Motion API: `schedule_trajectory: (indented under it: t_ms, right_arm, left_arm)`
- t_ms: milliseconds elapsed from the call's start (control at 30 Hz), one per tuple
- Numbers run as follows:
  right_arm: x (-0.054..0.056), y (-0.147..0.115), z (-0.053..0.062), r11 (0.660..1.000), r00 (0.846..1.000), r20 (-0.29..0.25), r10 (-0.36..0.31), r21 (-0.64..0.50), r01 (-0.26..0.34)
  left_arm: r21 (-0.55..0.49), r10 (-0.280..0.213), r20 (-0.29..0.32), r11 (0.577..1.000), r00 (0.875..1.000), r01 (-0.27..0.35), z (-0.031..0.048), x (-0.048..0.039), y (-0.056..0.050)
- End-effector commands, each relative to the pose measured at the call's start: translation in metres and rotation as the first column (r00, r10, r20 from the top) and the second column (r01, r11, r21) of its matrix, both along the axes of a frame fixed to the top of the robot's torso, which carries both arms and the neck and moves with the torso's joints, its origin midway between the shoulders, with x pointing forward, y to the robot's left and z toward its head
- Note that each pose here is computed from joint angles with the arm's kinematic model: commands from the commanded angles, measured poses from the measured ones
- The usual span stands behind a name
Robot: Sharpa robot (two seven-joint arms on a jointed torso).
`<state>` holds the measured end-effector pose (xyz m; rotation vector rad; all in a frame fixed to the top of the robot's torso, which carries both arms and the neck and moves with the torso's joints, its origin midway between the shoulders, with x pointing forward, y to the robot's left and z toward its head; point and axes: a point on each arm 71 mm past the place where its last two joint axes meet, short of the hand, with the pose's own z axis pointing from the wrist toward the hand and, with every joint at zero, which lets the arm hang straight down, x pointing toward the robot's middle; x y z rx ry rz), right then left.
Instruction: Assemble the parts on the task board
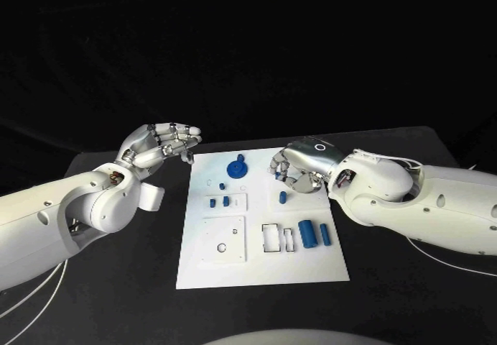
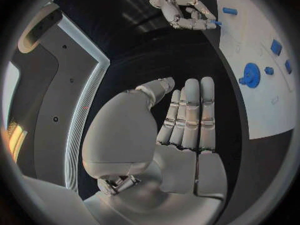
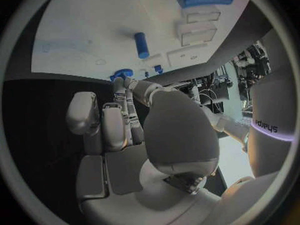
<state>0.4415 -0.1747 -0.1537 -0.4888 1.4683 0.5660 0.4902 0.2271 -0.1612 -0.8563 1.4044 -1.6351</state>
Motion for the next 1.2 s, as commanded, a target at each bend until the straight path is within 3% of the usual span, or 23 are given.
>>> schedule_trajectory:
  t_ms: [33, 267, 567, 767, 1200]
  right_arm:
    - [-0.01, 0.015, 0.003, 0.996, 0.998, 0.01, 0.061, 0.067, -0.062]
    - [-0.024, 0.045, -0.001, 0.983, 0.99, -0.017, 0.143, 0.114, -0.14]
    - [-0.038, 0.077, -0.029, 0.968, 0.972, -0.103, 0.213, 0.155, -0.196]
    - [-0.041, 0.087, -0.047, 0.966, 0.963, -0.144, 0.227, 0.161, -0.204]
    - [-0.038, 0.089, -0.067, 0.973, 0.96, -0.189, 0.207, 0.138, -0.182]
  left_arm:
    - [-0.01, -0.011, 0.001, 1.0, 1.0, 0.011, 0.0, -0.0002, -0.002]
    - [-0.011, -0.014, -0.001, 1.0, 1.0, 0.014, -0.0017, 0.0007, -0.005]
    - [-0.012, -0.02, -0.006, 1.0, 1.0, 0.02, -0.0043, 0.0051, -0.013]
    - [-0.016, -0.03, -0.006, 0.999, 1.0, 0.03, -0.0047, 0.0063, -0.019]
    - [-0.017, -0.036, -0.008, 0.999, 0.999, 0.036, -0.005, 0.0066, -0.022]
